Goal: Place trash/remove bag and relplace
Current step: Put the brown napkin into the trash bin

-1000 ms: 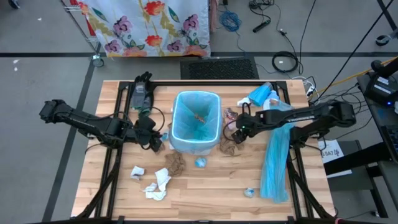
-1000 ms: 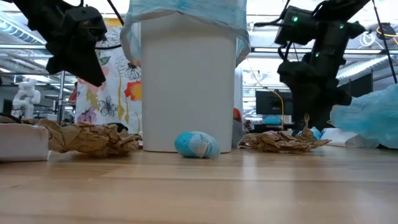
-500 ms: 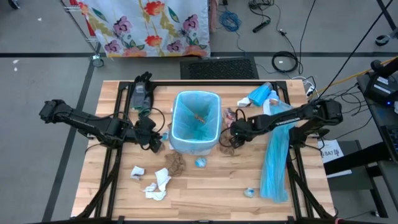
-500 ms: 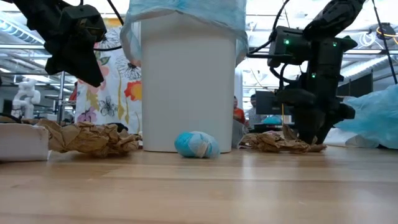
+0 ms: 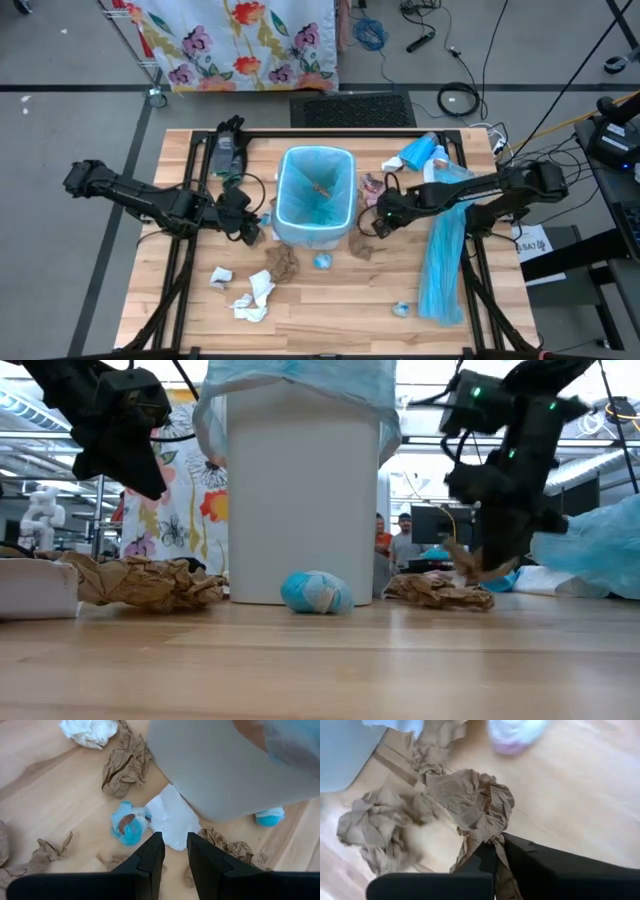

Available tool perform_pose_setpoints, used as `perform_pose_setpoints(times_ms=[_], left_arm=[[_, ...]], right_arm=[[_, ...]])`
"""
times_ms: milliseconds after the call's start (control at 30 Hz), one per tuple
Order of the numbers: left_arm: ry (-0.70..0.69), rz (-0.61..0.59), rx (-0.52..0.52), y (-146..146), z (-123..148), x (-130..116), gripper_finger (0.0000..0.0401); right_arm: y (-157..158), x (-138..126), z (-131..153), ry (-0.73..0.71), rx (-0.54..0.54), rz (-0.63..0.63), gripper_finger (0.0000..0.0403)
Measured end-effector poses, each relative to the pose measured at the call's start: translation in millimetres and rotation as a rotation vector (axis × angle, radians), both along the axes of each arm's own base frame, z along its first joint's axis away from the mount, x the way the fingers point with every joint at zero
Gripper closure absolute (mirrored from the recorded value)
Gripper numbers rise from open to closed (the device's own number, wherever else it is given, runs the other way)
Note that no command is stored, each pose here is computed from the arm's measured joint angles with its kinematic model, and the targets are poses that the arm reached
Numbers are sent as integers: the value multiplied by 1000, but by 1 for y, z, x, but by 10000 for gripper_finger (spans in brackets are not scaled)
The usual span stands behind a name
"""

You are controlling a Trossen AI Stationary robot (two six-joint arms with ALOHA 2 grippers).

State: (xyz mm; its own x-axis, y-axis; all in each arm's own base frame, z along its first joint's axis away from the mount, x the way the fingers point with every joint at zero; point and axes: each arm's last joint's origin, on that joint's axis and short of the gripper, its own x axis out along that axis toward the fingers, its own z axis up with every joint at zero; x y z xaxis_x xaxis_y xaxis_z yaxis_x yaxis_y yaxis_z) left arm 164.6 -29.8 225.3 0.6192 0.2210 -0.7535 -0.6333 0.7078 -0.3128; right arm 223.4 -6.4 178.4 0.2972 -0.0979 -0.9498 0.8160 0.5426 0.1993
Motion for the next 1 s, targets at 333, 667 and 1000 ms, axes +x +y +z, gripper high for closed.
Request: perform_pose_setpoints(times_ms=[333, 667, 1000], left_arm=[[-6, -4, -14, 0, 0, 1, 311], [-40, -1, -11, -1, 2, 3, 311], [-36, 14, 18, 0, 2, 2, 311]], right_arm=[[-7, -19, 119, -23, -248, -25, 403], [-9, 6, 224, -379, -468, 127, 403], [-7, 70, 243, -555, -542, 391, 403]])
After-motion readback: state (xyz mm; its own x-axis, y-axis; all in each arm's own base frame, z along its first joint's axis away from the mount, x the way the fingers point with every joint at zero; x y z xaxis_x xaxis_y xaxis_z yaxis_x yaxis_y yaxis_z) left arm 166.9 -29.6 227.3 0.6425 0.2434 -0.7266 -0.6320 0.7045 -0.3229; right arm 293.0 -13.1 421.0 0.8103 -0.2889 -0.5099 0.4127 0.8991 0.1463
